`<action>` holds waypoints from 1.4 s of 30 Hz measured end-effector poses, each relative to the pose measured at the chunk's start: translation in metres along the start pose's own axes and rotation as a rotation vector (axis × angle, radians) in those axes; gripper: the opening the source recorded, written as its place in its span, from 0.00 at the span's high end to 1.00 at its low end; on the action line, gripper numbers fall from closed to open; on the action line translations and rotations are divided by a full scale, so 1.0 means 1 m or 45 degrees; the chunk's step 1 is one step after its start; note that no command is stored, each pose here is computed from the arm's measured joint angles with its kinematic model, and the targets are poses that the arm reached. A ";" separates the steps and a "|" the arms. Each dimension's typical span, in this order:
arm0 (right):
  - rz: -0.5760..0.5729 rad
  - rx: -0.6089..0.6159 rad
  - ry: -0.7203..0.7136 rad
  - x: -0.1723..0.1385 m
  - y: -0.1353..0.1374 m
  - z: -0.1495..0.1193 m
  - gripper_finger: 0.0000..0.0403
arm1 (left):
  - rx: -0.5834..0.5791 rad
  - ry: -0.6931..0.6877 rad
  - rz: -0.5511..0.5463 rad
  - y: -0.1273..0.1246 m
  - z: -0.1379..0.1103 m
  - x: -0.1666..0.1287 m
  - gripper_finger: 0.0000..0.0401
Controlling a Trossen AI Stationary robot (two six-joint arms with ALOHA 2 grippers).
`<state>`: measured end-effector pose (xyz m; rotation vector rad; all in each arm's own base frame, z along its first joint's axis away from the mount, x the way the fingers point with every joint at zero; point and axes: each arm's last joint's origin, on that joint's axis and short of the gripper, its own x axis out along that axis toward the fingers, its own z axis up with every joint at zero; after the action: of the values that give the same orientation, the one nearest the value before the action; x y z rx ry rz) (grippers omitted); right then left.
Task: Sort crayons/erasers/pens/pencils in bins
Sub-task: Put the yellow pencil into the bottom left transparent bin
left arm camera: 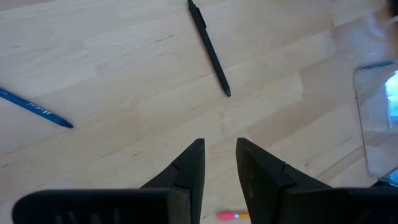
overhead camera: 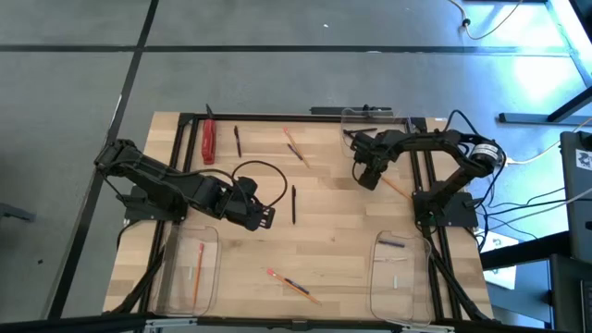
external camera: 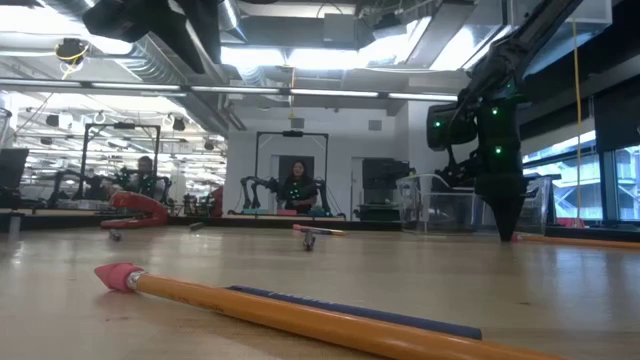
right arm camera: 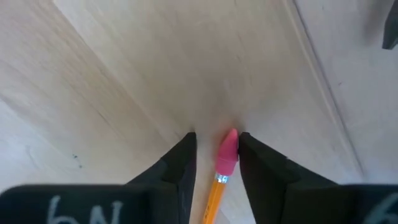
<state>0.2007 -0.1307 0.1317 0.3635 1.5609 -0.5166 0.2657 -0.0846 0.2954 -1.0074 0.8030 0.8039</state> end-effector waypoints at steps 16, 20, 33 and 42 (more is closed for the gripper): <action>-0.002 -0.031 0.004 0.000 0.000 0.000 0.92 | -0.002 0.000 -0.009 -0.001 0.000 0.000 0.79; -0.002 -0.033 0.009 0.000 0.000 -0.001 0.91 | -0.002 0.000 -0.009 -0.001 0.000 0.000 0.79; 0.002 -0.038 0.078 -0.003 -0.001 -0.003 0.91 | -0.001 0.000 -0.009 -0.001 0.000 0.000 0.79; 0.004 -0.041 0.072 -0.020 -0.002 0.007 0.91 | -0.001 0.000 -0.009 -0.001 0.000 0.000 0.79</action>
<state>0.2069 -0.1348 0.1521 0.3589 1.6214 -0.4820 0.2664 -0.0848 0.2957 -1.0102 0.7987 0.7980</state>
